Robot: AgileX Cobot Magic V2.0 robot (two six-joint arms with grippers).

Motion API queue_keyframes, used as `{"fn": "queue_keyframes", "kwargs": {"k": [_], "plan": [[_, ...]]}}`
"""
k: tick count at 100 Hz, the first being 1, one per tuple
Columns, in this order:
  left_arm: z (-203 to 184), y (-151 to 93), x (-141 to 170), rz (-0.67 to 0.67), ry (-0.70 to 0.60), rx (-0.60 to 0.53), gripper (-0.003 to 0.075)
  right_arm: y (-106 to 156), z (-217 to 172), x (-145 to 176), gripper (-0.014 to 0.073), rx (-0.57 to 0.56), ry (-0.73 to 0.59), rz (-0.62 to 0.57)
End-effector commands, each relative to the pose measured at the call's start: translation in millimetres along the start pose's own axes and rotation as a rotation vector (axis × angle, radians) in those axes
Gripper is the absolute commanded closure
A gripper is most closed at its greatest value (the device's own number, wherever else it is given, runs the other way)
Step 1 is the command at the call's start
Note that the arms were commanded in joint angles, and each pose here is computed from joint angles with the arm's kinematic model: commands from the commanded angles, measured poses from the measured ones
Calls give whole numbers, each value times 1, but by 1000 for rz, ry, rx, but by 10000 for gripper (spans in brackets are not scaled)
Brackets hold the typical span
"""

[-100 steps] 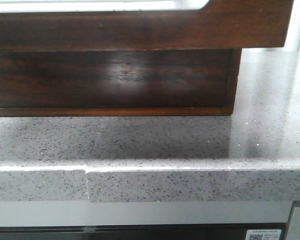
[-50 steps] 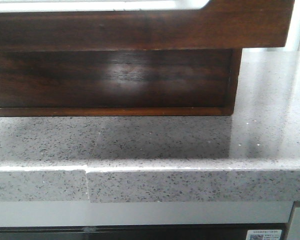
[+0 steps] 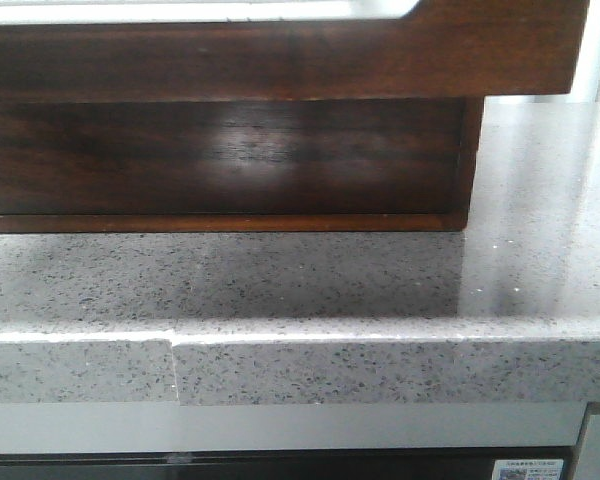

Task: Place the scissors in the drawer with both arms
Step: 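Lower the right gripper and grasp the grey-orange scissors at the pivot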

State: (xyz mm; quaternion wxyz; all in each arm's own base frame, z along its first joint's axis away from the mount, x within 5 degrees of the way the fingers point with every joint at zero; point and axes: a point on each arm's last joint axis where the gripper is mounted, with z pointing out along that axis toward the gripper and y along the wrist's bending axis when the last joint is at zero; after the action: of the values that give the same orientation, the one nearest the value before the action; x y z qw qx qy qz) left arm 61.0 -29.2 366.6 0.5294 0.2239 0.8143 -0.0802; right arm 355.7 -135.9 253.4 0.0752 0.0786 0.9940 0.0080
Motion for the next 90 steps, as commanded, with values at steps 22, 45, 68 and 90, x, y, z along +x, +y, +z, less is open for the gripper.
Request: {"fn": "queue_keyframes", "kwargs": {"k": [22,45,68,90], "plan": [[-5,1,-15,-5,-99,-9,365,2,-23,1,389,3,-37,-32],[-5,1,-15,-5,-99,-9,365,2,-23,2,535,0,-23,-40],[-5,2,-15,-3,-99,-10,365,2,-24,3,628,-1,-21,-47],[-5,2,-15,-3,-99,-10,365,6,-50,8,628,11,-88,-53]]}}
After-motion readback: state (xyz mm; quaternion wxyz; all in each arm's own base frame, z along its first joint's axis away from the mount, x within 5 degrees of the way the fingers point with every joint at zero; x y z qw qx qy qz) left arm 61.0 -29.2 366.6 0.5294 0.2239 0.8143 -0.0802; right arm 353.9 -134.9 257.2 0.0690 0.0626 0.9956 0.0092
